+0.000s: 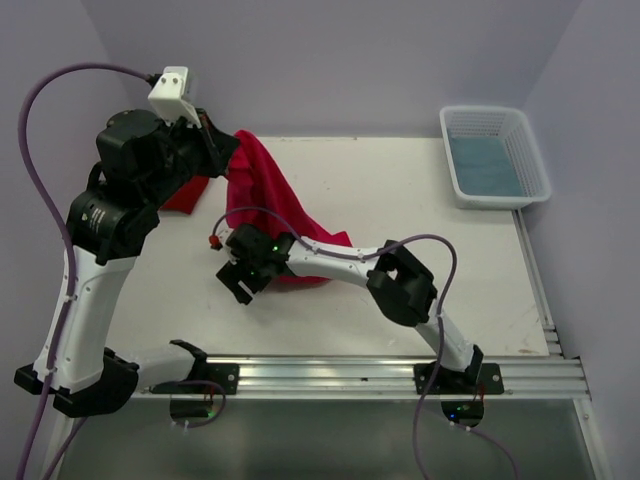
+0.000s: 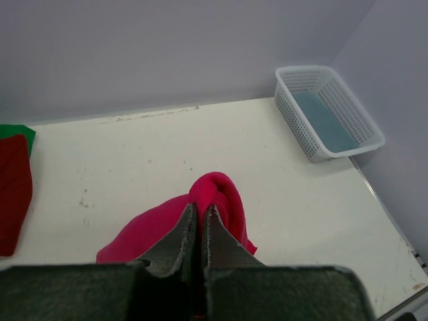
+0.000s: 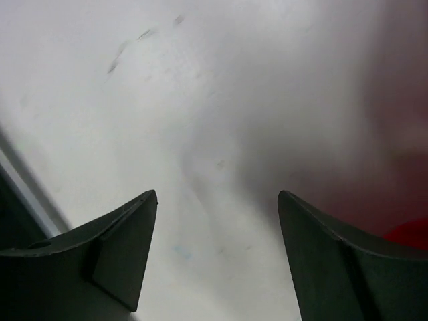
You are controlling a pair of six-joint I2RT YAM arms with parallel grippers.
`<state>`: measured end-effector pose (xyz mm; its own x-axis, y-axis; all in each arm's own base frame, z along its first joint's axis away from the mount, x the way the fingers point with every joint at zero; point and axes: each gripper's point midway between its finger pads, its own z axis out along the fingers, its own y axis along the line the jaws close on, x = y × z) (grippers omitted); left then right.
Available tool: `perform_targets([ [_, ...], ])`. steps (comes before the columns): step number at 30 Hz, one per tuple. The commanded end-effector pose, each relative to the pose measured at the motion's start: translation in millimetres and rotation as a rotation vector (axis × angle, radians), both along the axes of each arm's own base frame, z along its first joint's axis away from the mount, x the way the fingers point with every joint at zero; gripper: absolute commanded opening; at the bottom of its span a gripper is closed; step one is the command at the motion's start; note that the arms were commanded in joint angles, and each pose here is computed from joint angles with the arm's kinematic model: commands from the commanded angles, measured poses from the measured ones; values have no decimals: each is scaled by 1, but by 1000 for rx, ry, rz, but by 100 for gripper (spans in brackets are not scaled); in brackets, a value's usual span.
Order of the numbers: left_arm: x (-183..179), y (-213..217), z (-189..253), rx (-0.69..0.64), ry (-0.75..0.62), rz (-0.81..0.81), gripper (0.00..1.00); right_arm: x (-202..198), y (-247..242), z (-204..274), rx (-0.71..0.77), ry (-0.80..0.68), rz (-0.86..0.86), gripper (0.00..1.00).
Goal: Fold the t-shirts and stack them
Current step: Flatten out the tshirt
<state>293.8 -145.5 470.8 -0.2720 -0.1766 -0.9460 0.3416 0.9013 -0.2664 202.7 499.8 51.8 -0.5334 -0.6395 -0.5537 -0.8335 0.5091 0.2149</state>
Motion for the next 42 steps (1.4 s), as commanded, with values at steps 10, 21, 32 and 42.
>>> perform_targets([
  [10,-14,3,13,-54,-55,-13,0,120,-64,30,-294,-397,-80,86],
  [21,-5,-7,0,-58,-41,-39,0,98,-169,81,-461,-520,-257,86],
  [32,0,6,2,-24,-55,33,0,17,-266,109,-523,-348,-338,84],
  [42,4,30,17,5,-95,152,0,2,-371,182,-606,-476,-653,87],
])
